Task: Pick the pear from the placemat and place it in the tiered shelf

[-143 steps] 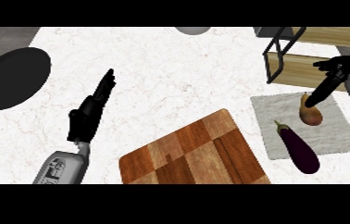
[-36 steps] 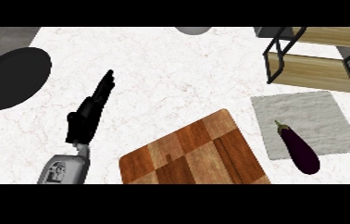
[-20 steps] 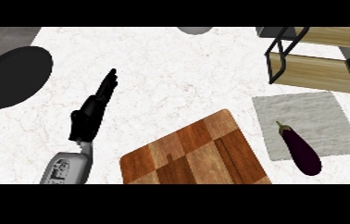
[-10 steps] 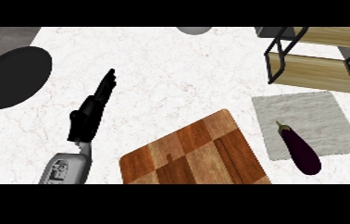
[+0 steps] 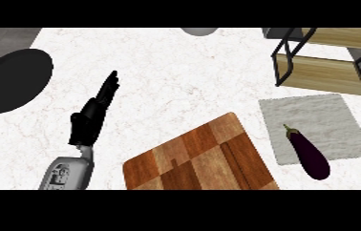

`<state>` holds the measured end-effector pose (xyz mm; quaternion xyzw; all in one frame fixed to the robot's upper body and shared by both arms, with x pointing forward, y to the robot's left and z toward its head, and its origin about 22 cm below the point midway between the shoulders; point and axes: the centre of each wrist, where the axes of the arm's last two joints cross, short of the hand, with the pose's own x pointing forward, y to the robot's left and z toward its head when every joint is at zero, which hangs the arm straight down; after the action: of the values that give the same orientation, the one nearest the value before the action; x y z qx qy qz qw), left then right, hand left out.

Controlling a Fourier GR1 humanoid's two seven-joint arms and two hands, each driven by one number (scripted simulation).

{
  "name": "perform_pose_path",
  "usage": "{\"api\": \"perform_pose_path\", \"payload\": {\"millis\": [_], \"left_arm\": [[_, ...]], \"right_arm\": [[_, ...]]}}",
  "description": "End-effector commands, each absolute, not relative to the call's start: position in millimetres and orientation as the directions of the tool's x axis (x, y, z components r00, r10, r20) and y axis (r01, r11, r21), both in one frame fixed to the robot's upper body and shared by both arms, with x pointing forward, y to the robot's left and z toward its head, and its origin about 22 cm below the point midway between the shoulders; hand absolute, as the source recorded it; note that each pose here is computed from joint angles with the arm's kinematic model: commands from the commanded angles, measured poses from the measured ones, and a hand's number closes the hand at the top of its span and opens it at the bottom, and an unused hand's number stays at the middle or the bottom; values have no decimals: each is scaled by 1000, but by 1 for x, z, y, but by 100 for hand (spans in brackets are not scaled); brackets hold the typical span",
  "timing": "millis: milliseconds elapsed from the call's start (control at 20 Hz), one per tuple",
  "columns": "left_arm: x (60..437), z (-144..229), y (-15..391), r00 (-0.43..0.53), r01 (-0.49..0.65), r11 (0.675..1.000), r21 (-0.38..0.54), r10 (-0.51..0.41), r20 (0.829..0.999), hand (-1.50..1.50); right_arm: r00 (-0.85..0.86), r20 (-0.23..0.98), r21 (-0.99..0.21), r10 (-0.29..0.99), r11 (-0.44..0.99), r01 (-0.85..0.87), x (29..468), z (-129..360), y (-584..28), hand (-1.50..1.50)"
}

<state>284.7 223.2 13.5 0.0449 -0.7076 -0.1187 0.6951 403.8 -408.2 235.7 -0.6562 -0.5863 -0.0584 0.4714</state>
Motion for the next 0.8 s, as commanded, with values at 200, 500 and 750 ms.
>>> {"api": "perform_pose_path", "payload": {"millis": [200, 500, 750], "left_arm": [[293, 10, 201, -21, 114, 966, 232, -231, 973, 0], [280, -2, 217, -19, 90, 969, 228, -228, 974, 0], [283, 17, 226, -6, 100, 970, 222, -222, 975, 0]], "right_arm": [[179, 759, -418, 626, 259, 871, 396, 242, -420, -150], [95, 782, -397, 616, 374, 838, 388, 254, -425, -150], [16, 837, -272, 547, 391, 879, 378, 286, -429, -150]]}}
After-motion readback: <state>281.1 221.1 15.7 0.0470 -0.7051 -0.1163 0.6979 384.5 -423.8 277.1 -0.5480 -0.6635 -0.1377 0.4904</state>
